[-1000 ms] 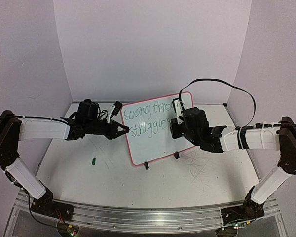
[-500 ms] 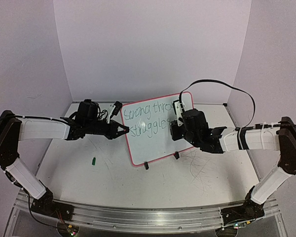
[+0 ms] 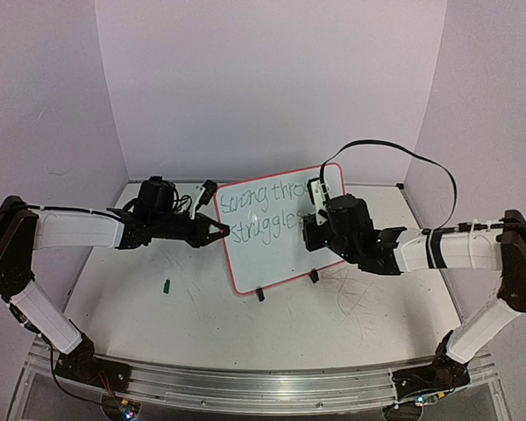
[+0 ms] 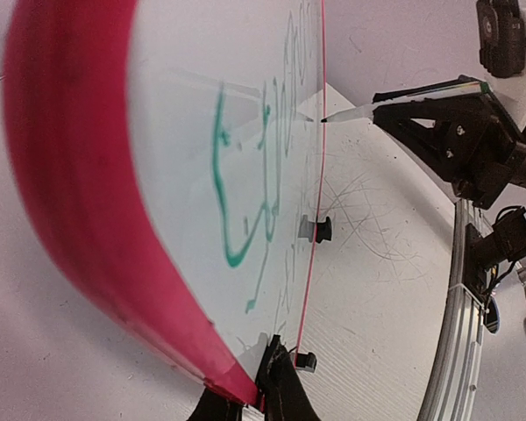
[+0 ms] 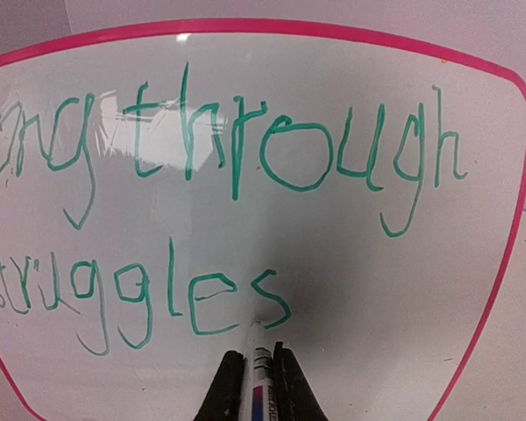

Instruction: Write a sentence on the whiteboard

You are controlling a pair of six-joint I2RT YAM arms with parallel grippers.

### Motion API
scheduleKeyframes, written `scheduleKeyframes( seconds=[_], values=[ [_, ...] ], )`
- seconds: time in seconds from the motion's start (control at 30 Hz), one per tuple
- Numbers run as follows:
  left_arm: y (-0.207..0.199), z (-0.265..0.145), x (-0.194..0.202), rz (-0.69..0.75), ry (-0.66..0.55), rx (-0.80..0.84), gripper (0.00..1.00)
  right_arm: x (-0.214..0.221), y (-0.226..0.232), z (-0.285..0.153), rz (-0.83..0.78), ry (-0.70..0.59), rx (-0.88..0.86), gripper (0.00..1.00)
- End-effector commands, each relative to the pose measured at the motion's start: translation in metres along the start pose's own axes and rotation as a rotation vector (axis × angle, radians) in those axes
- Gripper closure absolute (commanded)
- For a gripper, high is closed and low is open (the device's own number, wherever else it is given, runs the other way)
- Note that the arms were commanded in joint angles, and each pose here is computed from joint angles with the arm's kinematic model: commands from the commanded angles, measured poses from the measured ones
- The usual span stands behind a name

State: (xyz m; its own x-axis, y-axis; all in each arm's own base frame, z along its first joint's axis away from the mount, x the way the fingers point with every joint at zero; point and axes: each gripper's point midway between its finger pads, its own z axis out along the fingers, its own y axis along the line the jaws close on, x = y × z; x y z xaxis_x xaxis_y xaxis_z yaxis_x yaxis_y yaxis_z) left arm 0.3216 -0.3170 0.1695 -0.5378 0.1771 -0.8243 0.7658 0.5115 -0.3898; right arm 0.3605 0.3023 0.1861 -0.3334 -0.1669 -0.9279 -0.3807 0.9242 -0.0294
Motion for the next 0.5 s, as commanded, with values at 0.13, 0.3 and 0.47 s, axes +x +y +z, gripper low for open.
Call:
scheduleKeyframes(
  seconds=[0.13, 0.3, 0.47],
  values=[
    [0.052, -0.006, 0.011, 0.078, 0.046, -0.255, 1.00, -0.029, -0.026, -0.032, 0.043, -0.101, -0.013, 1.00],
    [0.050, -0.006, 0.009, 0.073, 0.044, -0.245, 1.00, -0.022, -0.017, -0.021, 0.024, -0.067, -0.039, 1.00],
    [0.048, -0.007, 0.008, 0.071, 0.040, -0.246, 1.00, -0.024, -0.015, -0.014, 0.024, -0.070, -0.040, 1.00]
  ],
)
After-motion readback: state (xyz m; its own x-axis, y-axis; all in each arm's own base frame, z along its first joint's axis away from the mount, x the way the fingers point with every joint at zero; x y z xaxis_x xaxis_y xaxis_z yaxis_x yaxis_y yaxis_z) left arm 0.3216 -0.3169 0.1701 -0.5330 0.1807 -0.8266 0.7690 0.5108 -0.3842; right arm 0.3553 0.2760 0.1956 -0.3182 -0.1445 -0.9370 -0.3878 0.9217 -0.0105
